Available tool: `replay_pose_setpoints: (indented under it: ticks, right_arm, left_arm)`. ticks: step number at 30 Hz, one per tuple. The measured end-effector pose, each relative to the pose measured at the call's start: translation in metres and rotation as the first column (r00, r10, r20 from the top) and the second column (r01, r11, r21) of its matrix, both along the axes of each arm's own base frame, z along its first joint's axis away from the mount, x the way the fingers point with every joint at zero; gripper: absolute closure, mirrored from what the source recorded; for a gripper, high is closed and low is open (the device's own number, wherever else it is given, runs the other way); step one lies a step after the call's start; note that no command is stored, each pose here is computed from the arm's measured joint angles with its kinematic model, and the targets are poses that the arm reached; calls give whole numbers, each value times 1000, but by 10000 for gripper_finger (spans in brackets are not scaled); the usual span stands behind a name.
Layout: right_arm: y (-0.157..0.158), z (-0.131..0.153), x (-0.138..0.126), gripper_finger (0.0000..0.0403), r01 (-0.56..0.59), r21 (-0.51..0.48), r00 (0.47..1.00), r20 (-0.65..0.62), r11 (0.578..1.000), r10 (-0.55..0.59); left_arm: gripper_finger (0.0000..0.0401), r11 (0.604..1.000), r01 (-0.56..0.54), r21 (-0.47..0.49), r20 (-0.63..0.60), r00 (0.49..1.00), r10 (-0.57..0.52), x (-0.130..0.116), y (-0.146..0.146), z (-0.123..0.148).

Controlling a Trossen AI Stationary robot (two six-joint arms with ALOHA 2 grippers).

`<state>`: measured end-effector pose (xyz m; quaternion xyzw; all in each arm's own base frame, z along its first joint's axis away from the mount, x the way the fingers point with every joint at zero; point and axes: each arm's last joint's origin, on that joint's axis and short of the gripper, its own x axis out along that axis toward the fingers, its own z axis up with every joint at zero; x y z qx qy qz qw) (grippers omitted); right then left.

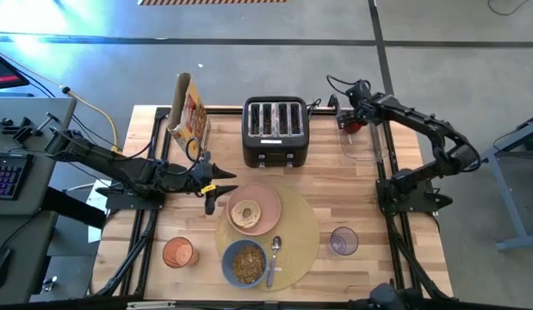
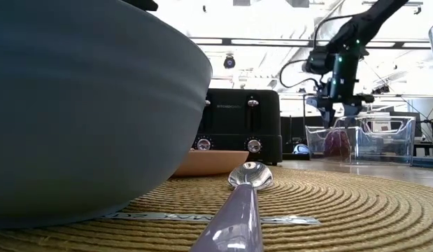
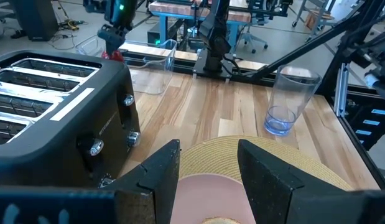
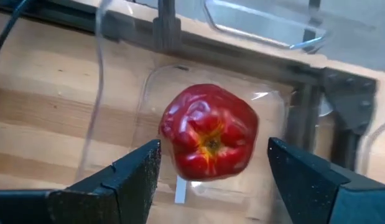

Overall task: Arrange a breakfast setting
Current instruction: Put the red apple on the plate

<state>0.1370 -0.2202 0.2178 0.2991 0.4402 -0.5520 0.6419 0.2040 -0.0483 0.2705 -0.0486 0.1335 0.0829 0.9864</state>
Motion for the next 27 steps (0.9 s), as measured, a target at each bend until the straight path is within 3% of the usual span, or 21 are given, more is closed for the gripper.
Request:
replay_pose_setpoints:
  ticks: [11, 27]
  right_arm:
    - [-2, -21, -5, 127, 16, -52, 999, 53, 999, -13]
    - [-7, -38, -2, 127, 102, -5, 991, 86, 995, -101]
  left_arm:
    - [250, 1000, 0, 0, 0, 1000, 0, 0, 0, 0]
    - [250, 1000, 0, 0, 0, 1000, 0, 0, 0, 0]
